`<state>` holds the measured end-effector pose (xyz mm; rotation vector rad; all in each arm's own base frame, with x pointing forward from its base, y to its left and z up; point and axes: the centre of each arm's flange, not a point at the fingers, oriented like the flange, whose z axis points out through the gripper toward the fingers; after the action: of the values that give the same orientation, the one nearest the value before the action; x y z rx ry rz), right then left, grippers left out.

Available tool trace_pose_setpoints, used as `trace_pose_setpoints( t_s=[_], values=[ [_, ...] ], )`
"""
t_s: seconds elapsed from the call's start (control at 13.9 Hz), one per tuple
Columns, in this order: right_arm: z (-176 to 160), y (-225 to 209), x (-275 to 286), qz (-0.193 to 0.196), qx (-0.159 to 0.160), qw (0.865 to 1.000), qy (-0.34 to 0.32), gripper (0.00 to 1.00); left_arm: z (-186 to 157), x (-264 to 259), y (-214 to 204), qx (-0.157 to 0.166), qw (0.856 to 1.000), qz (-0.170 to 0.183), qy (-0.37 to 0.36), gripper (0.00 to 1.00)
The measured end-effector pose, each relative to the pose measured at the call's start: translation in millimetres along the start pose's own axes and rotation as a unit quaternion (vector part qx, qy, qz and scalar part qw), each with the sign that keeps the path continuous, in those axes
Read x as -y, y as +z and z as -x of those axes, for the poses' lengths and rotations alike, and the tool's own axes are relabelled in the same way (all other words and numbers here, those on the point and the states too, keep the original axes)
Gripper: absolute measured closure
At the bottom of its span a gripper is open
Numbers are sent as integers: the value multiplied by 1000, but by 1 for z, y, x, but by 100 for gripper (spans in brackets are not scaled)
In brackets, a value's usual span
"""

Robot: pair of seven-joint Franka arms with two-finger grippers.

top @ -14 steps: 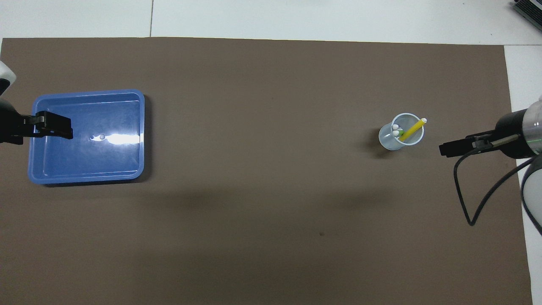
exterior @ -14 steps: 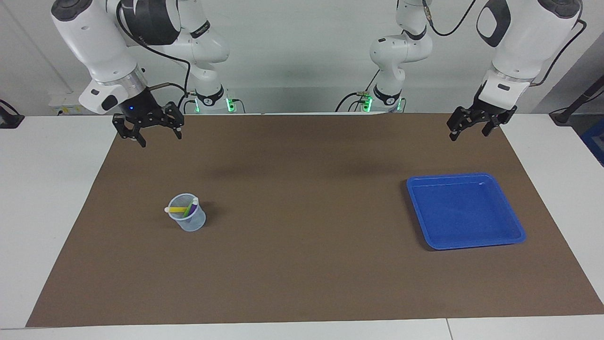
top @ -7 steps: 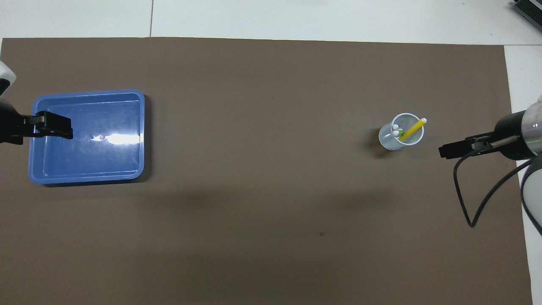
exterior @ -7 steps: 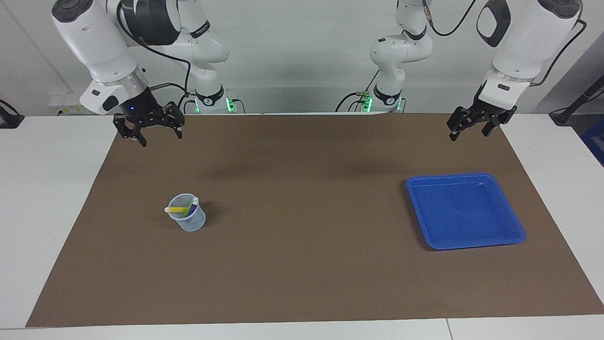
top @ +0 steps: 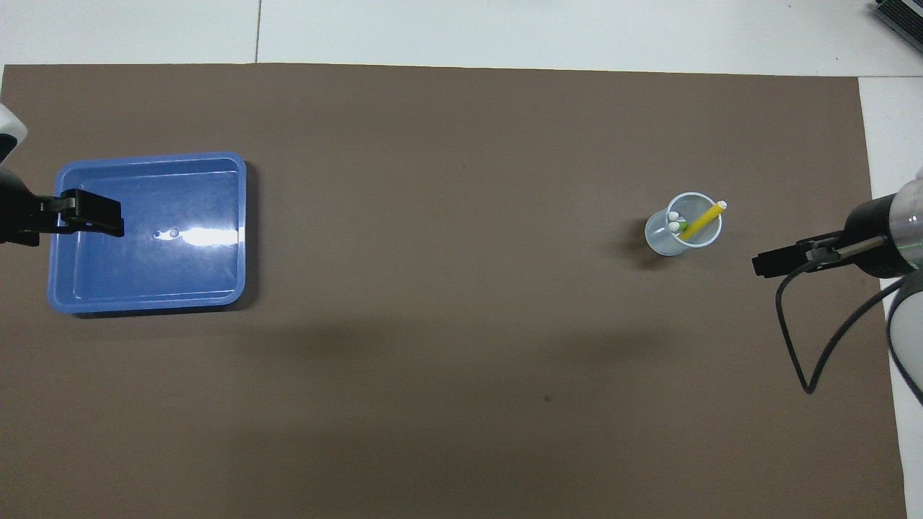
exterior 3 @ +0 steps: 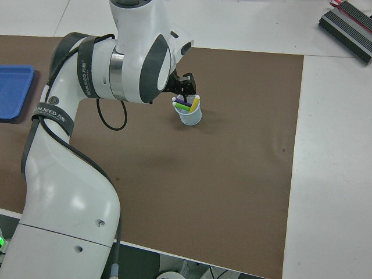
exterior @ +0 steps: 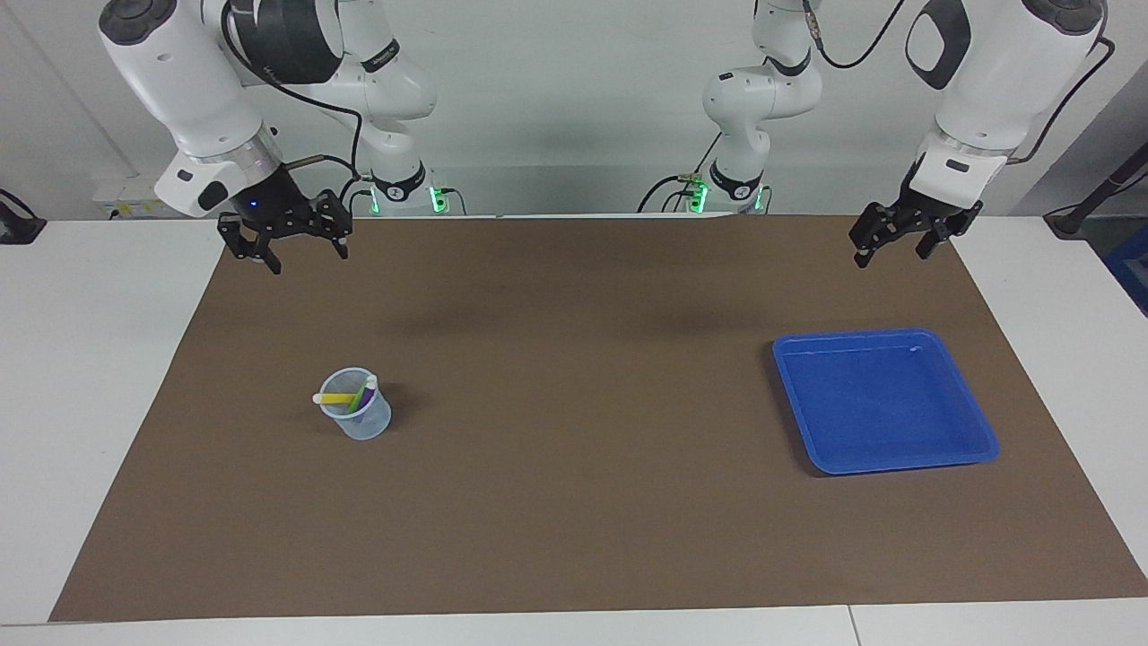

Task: Right arm passes pens to left for tray arrangement

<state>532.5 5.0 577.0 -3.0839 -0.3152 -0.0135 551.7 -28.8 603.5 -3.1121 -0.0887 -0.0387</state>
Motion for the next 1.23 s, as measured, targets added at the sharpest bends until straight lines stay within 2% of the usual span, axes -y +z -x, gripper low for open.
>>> trace_pose_setpoints(
  t_s=[0.22, 0.58, 1.01, 1.23],
  values=[
    [0, -1, 1, 3, -2, 1000, -1, 0, 0, 0, 0, 0, 1000, 0, 0, 0],
    [-13, 7, -1, 7, -25, 1000, -3, 0, 0, 0, 0, 0, 1000, 0, 0, 0],
    [-54, 67, 9, 5, -32, 999, -19, 0, 0, 0, 0, 0, 1000, 0, 0, 0],
    [-62, 96, -15, 3, -24, 1000, -13, 0, 0, 0, 0, 0, 1000, 0, 0, 0]
  ],
)
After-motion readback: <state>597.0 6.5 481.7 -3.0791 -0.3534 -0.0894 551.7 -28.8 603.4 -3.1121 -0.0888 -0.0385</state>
